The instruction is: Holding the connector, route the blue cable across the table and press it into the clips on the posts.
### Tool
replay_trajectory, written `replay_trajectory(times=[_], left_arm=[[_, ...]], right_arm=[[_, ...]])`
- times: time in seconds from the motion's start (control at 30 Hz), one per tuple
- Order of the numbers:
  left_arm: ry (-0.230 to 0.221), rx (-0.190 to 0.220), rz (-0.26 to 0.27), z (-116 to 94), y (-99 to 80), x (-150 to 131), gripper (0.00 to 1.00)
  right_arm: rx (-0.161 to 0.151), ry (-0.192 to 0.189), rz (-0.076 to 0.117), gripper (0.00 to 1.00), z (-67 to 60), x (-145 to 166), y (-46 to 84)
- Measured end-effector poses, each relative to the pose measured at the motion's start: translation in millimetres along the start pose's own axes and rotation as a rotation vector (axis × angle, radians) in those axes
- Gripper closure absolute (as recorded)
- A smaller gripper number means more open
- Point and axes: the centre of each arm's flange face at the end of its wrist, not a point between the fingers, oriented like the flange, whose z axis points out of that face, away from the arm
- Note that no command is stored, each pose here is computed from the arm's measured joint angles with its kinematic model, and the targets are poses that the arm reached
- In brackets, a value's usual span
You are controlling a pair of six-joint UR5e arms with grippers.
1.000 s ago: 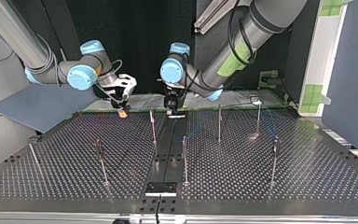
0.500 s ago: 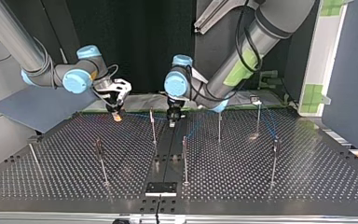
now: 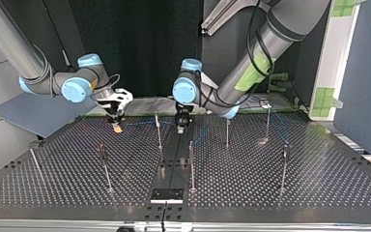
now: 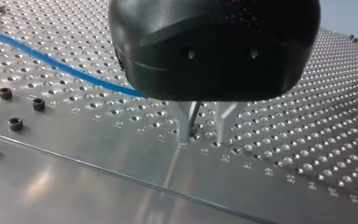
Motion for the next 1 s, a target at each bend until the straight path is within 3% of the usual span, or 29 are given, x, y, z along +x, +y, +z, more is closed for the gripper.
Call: replay_trajectory(times=[0.03, 0.07, 0.1, 0.53, 0.8, 1.0], left_arm=[[0.004, 0.0, 0.001, -1, -0.6, 1, 0.22], [0.009, 0.0, 0.003, -2, -1.5, 1, 0.02], [0.013, 0.0, 0.004, -3, -2.1, 2, 0.0], [0.072, -0.042, 0.059, -27, -17.8, -1, 0.0], [0.055, -0.042, 0.072, -59, -52.8, -22, 0.0], [0.077, -0.027, 0.094, -76, -70.8, -19, 0.0]], right_arm=[[-0.003, 0.004, 0.0, 1.0, 0.5, 1, 2.1], [-0.005, 0.007, 0.001, 1.0, 0.8, 2, 3.7], [-0.007, 0.008, 0.001, 1.0, 1.0, 2, 5.1], [-0.019, 0.021, 0.005, 1.0, 2.8, 4, 14.0], [-0.041, 0.011, 0.015, 1.0, 1.0, 0, 30.4], [-0.065, 0.004, 0.02, 1.0, -1.7, -2, 45.6]])
